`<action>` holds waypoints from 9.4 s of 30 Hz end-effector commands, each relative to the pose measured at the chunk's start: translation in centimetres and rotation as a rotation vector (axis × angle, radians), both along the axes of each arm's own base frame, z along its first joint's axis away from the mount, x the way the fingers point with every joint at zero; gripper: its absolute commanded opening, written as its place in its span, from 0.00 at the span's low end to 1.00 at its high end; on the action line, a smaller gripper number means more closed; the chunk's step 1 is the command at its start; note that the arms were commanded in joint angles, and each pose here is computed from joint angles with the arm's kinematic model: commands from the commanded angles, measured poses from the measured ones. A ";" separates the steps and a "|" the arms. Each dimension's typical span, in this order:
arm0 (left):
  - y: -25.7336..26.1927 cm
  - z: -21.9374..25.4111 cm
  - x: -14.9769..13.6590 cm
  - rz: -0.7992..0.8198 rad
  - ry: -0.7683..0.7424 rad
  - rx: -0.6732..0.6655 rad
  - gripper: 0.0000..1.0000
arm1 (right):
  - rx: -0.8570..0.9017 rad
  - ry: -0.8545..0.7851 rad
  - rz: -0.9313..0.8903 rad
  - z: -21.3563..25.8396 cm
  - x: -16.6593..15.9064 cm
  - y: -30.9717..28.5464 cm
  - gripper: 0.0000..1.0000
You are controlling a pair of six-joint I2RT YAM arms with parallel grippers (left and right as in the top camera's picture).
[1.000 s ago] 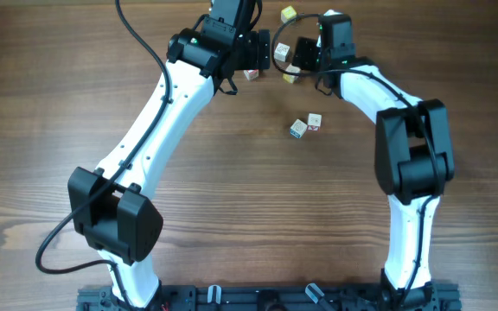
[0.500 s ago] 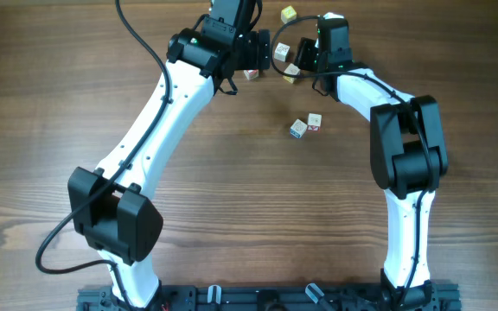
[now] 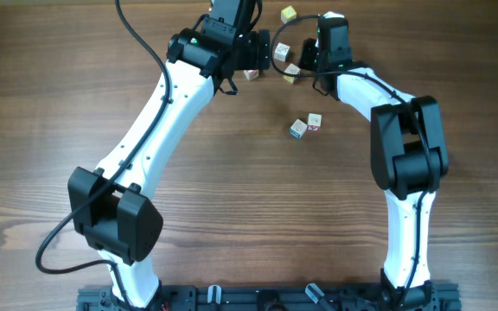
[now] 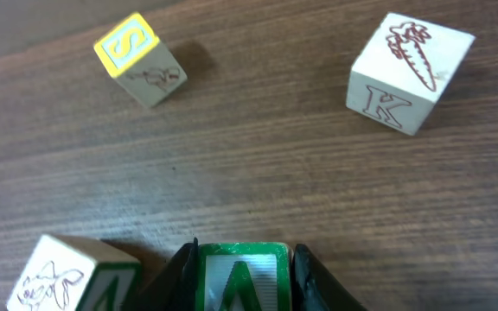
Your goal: Form a circle
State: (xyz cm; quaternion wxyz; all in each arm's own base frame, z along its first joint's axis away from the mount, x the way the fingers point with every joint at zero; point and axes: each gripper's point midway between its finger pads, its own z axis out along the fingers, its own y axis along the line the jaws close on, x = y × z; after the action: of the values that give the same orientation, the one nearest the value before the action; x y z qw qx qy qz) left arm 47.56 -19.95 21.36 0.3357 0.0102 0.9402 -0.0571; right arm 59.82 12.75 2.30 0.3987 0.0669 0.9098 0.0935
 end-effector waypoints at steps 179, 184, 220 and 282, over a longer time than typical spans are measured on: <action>0.3 1.9 0.1 0.002 -0.041 -0.006 1.00 | 0.111 0.409 -0.017 -0.4 -21.3 -5.5 0.04; 0.3 1.9 0.1 0.002 -0.041 -0.006 1.00 | 0.131 0.390 -0.002 -0.1 -20.9 -5.1 0.04; 0.3 1.9 0.1 0.002 -0.041 -0.006 1.00 | 0.250 0.561 -0.181 -1.2 -24.0 -5.1 0.04; 0.2 1.9 0.1 0.001 -0.041 -0.006 1.00 | 0.290 0.417 -0.188 0.2 -20.6 -4.9 0.04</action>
State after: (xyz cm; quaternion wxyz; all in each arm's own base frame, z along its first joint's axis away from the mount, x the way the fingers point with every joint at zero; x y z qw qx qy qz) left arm 47.56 -19.94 21.36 0.3358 0.0101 0.9402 -0.0570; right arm 38.55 7.63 2.08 0.1924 0.2220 0.9427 0.1581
